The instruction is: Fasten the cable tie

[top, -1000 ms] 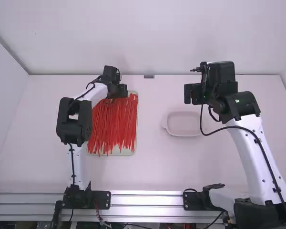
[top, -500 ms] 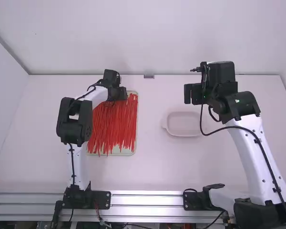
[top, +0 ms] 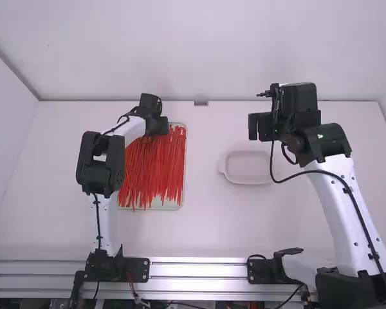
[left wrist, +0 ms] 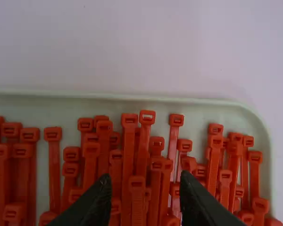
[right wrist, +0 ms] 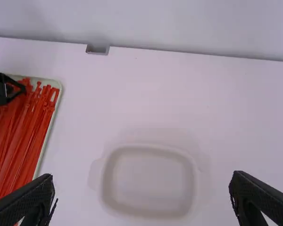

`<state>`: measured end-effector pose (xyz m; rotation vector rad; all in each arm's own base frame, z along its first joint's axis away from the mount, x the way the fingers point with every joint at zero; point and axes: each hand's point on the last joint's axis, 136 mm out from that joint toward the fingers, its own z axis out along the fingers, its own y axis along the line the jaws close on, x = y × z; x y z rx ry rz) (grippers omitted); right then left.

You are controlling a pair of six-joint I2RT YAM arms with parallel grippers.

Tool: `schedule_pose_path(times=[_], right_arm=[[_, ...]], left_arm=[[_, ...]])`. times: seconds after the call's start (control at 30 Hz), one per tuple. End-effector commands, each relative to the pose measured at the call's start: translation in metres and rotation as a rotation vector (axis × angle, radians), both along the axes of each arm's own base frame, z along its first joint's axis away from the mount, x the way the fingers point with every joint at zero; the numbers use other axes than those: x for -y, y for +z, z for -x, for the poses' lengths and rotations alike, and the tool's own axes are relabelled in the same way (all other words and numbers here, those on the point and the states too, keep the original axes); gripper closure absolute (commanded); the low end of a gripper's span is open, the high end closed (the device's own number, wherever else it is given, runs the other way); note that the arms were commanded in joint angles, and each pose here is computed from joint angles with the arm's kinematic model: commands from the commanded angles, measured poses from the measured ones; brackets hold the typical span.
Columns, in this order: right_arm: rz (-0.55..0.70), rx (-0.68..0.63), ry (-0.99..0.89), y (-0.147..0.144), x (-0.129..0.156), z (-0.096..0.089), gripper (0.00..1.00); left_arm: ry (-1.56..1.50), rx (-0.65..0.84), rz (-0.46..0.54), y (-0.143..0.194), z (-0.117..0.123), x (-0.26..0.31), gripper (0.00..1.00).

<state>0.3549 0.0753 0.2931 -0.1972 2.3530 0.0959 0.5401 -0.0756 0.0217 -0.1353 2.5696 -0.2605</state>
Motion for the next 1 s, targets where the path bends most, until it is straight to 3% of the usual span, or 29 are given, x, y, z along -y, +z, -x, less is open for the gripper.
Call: schedule_pose_path(times=[0.0,0.3,0.97], right_arm=[[-0.004,0.030,-0.005,0.0130,0.0000,-0.0037,0.02],[-0.004,0.030,-0.005,0.0131,-0.0001,-0.0038,0.02],[-0.006,0.030,-0.007,0.0132,-0.0001,-0.0038,0.02]], left_arm=[[-0.003,-0.013,-0.015,-0.0090,0.0023,-0.0004,0.65],[-0.045,0.032,-0.043,-0.0028,-0.0059,-0.0004,0.62],[-0.037,-0.016,-0.040,-0.0090,0.0037,-0.0010,0.69]])
